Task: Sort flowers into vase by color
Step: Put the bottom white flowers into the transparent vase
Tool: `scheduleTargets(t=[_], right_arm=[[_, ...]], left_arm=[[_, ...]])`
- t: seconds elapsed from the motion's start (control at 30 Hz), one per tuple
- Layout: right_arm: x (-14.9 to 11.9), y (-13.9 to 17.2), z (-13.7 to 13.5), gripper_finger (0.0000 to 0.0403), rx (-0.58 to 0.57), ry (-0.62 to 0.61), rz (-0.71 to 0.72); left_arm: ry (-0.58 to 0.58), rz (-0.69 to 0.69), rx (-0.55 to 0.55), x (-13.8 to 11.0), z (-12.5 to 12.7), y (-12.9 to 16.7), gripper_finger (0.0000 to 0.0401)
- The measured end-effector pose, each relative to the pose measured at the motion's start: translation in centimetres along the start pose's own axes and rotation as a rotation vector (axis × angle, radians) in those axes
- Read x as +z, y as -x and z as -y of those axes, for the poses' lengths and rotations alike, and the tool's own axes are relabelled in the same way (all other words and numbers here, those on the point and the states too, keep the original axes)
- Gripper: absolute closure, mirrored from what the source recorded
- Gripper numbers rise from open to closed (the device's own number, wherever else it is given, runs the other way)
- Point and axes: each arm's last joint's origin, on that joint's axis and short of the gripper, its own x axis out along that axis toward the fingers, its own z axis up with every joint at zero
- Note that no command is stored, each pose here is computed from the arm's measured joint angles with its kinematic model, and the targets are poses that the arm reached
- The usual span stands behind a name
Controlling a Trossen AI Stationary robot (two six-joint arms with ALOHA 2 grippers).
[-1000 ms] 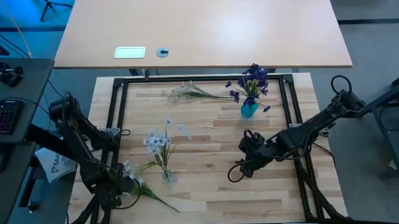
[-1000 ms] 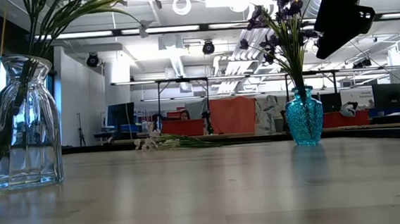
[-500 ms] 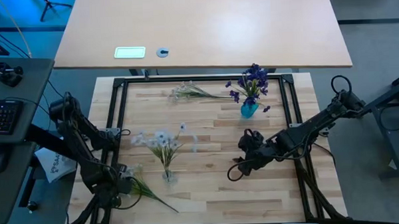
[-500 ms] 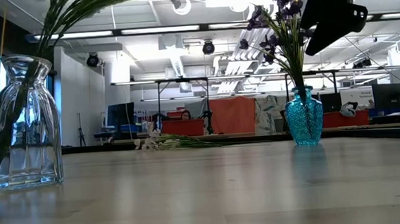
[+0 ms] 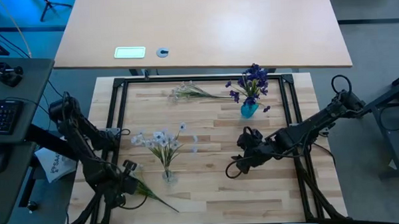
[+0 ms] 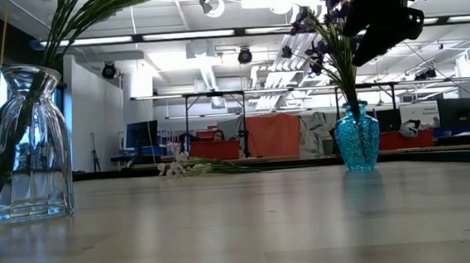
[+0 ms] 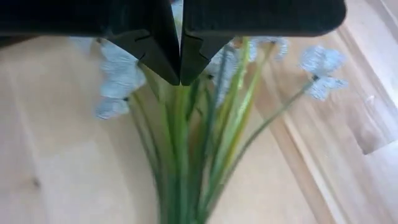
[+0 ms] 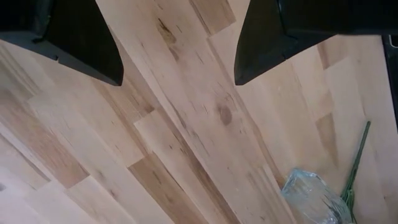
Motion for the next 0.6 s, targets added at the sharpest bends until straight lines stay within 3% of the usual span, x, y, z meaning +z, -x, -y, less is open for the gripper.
scheduleTargets(t=[0.37, 0.6], right_arm=[[0.6, 0.0, -0.7, 0.0100, 0.071, -0.023, 0.050], [1.1, 0.1, -1.2, 0.0100, 0.123, -0.019, 0.096]], left_arm=[[-0.029, 0.132, -0.102, 3.0, 0.5, -2.2, 0.0401], [0.012, 0.122, -0.108, 5.1, 0.7, -5.4, 0.0401]])
